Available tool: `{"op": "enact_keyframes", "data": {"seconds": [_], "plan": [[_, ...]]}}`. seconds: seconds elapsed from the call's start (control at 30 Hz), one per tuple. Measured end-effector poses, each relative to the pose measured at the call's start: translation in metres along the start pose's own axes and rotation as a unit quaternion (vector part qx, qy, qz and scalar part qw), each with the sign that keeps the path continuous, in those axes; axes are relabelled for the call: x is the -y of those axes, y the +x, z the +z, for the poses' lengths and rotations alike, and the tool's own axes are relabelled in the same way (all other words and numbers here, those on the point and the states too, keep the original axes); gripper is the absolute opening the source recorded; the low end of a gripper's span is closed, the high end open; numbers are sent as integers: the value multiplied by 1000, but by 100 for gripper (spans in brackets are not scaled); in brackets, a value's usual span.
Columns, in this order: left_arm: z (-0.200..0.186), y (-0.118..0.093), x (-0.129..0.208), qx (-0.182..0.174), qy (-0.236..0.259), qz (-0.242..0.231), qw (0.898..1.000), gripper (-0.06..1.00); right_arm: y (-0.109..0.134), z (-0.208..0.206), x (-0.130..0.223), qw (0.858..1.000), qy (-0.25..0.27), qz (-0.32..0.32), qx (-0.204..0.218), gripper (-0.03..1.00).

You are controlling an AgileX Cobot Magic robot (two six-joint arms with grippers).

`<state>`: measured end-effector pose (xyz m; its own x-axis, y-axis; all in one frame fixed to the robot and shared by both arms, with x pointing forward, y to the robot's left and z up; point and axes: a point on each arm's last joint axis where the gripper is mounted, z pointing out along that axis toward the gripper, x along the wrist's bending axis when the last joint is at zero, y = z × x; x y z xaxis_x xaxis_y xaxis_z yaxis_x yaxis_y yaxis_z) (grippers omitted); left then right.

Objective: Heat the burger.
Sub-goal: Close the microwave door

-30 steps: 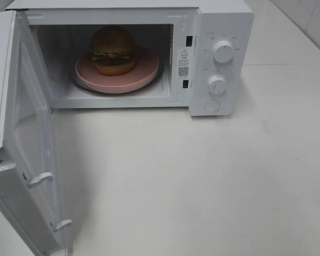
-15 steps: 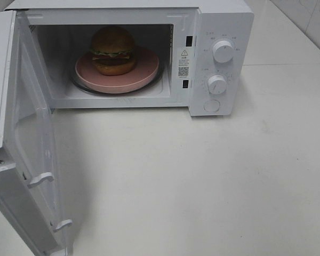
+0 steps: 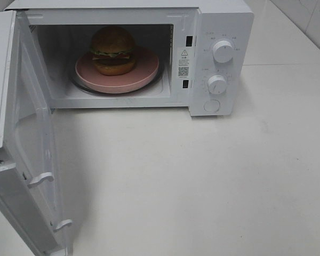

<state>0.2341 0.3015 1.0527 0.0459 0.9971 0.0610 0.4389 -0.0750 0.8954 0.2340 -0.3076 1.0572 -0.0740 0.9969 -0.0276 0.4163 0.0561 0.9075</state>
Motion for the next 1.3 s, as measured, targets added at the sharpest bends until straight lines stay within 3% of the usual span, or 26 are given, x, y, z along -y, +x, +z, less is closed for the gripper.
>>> {"op": "enact_keyframes", "data": {"seconds": [1.3], "plan": [[0,0,0,0,0,0,1000,97,0,0,0,1000,0,0,0,74]]}}
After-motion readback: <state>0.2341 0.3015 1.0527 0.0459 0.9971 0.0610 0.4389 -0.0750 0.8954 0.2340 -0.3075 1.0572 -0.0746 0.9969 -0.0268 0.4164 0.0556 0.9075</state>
